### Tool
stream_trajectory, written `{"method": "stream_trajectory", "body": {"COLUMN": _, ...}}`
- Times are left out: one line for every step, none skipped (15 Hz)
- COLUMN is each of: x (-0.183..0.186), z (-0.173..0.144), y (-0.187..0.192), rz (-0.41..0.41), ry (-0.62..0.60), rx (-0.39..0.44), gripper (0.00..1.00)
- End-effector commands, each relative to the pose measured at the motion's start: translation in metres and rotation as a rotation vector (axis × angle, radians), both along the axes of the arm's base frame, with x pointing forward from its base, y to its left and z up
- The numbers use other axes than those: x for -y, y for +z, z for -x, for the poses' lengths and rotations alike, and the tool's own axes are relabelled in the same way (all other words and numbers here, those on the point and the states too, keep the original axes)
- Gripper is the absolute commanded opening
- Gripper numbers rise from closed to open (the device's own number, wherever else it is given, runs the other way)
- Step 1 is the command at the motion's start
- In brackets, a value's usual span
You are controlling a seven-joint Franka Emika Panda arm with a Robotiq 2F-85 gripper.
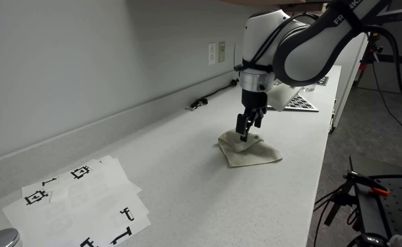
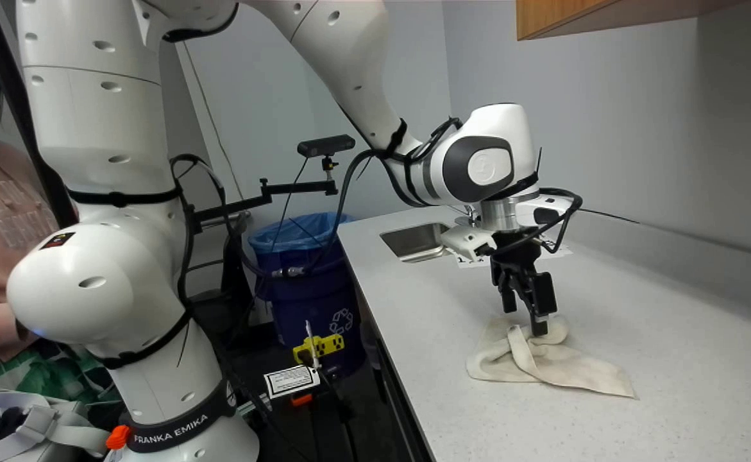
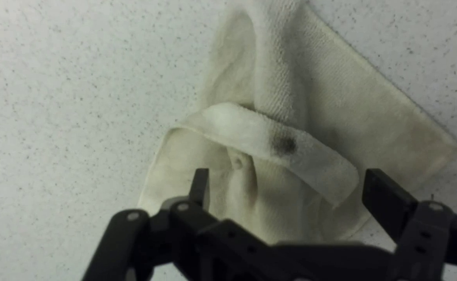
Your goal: Use the towel to wipe the counter
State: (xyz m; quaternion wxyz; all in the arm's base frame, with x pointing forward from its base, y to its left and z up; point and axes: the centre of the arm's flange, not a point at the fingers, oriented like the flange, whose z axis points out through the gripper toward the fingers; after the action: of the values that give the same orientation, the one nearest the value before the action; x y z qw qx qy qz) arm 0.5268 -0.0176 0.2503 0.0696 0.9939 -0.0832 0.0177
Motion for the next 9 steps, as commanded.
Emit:
{"method": "stream_trajectory", "body": {"x": 0.013, "z": -0.012, "y": -0.02, "rz": 0.006, "ry": 0.042, "rx": 0.026, "gripper": 1.0}}
{"method": "stream_trajectory", "body": {"x": 0.017, "z": -0.013, "y": -0.024, "rz": 0.006, "ry": 0.041, "rx": 0.03, "gripper": 1.0}}
{"method": "stream_trajectory", "body": {"x": 0.021, "z": -0.013, "y": -0.027, "rz": 0.002, "ry": 0.04, "rx": 0.033, "gripper": 0.95}}
{"method": "stream_trajectory", "body": {"x": 0.023, "z": -0.013, "y": -0.029, "rz": -0.005, "ry": 0.043, "rx": 0.036, "gripper": 0.74}}
{"method": "stream_trajectory", "body": {"x": 0.025, "z": -0.014, "y": -0.031, "rz": -0.011, "ry": 0.051, "rx": 0.036, "gripper": 0.71}}
{"method": "stream_trajectory", "body": {"x": 0.026, "z": -0.015, "y": -0.033, "rz": -0.018, "ry": 0.062, "rx": 0.034, "gripper": 0.69}}
{"method": "stream_trajectory", "body": {"x": 0.026, "z": -0.016, "y": -0.035, "rz": -0.028, "ry": 0.071, "rx": 0.031, "gripper": 0.6}}
{"method": "stream_trajectory", "body": {"x": 0.025, "z": -0.017, "y": -0.036, "rz": -0.033, "ry": 0.081, "rx": 0.028, "gripper": 0.53}}
{"method": "stream_trajectory", "body": {"x": 0.024, "z": -0.018, "y": -0.037, "rz": -0.036, "ry": 0.089, "rx": 0.025, "gripper": 0.45}}
